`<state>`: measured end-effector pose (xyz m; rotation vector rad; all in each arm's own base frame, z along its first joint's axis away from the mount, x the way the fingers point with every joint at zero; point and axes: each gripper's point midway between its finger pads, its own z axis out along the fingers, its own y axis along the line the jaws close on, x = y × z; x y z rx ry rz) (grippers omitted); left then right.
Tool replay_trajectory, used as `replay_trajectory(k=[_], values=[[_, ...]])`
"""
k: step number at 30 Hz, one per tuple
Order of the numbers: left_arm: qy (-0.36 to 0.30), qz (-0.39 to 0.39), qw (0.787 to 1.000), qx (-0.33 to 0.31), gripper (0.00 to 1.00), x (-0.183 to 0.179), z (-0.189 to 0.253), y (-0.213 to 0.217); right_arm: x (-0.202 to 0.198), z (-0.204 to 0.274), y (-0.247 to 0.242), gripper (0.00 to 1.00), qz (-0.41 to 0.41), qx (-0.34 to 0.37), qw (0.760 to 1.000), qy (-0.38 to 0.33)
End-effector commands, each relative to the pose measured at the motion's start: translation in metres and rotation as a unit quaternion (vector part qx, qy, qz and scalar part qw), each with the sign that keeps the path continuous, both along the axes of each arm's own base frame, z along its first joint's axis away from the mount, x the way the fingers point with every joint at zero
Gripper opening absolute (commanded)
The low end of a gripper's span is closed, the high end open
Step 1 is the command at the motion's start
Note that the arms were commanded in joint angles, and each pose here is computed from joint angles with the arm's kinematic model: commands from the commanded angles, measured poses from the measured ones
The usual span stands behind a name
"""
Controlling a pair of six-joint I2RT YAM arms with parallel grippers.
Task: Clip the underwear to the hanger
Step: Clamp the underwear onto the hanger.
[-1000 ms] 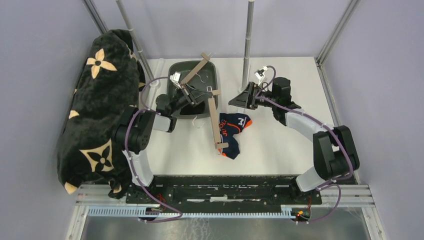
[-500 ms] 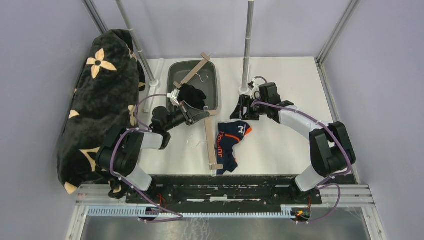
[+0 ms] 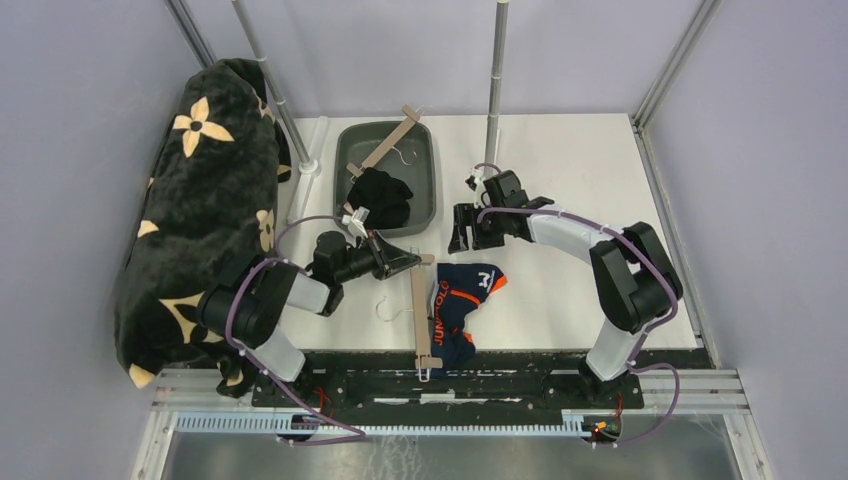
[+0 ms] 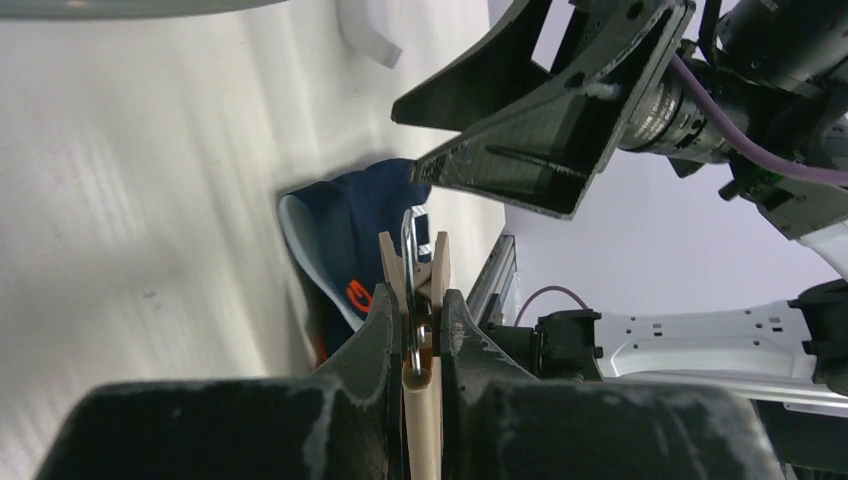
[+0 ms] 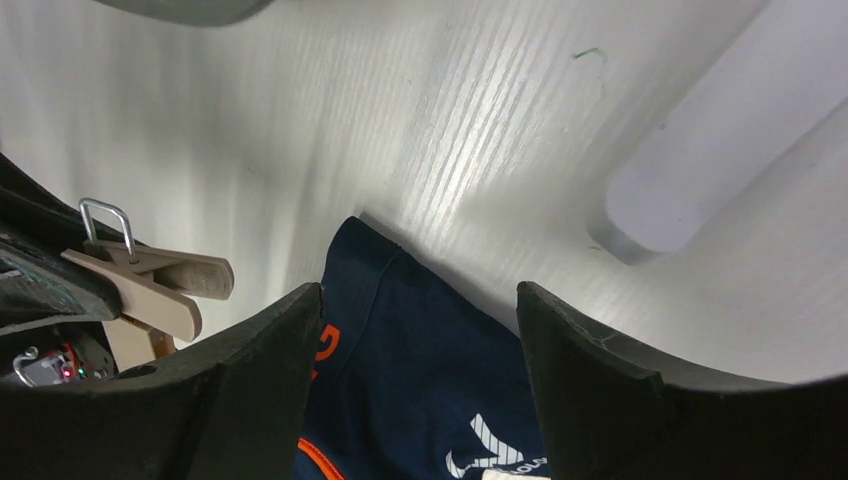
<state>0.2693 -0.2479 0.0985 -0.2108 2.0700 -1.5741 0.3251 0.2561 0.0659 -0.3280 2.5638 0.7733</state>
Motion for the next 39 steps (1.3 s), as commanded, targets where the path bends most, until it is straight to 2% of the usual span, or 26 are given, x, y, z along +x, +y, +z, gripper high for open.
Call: replay_trajectory(k=[1, 9, 12, 13, 14, 16, 17, 18, 20, 29, 39], values=[[-0.034, 0.003, 0.999, -0.006, 0.03, 0.004, 0.0, -0.001, 0.0, -0.008, 0.01, 0.79, 0.022, -0.024, 0.999, -0.005], [-0.033, -0.001, 0.999, -0.023, 0.03, 0.006, 0.0, -0.004, -0.02, -0.026, 0.027, 0.78, 0.055, -0.041, 0.998, 0.009], [-0.035, 0.002, 0.999, -0.017, 0.03, 0.008, -0.001, -0.004, -0.028, -0.034, 0.03, 0.72, 0.064, -0.062, 0.996, 0.011], [-0.035, 0.003, 0.999, -0.017, 0.03, 0.008, -0.001, -0.004, -0.031, -0.037, 0.03, 0.66, 0.069, -0.07, 0.995, 0.014], [-0.036, 0.004, 0.999, -0.017, 0.03, 0.009, 0.0, -0.004, -0.034, -0.04, 0.031, 0.57, 0.072, -0.076, 0.994, 0.017], [-0.036, 0.005, 0.999, -0.017, 0.03, 0.01, 0.0, -0.004, -0.037, -0.044, 0.031, 0.33, 0.074, -0.085, 0.993, 0.024], [-0.036, 0.007, 0.999, -0.017, 0.03, 0.011, 0.0, -0.004, -0.038, -0.044, 0.03, 0.24, 0.073, -0.086, 0.993, 0.024], [-0.037, 0.008, 0.999, -0.017, 0.03, 0.011, 0.001, -0.004, -0.035, -0.04, 0.03, 0.1, 0.066, -0.084, 0.994, 0.013], [-0.037, 0.011, 0.999, -0.017, 0.03, 0.012, 0.001, -0.003, -0.026, -0.024, 0.028, 0.01, 0.051, -0.083, 0.995, -0.018], [-0.056, 0.02, 0.998, -0.028, 0.03, 0.027, 0.02, -0.007, 0.007, 0.093, 0.022, 0.0, -0.013, -0.037, 0.984, -0.173], [-0.099, 0.021, 0.994, -0.028, 0.03, 0.051, 0.054, -0.015, 0.01, 0.127, 0.01, 0.0, -0.018, -0.043, 0.974, -0.22]])
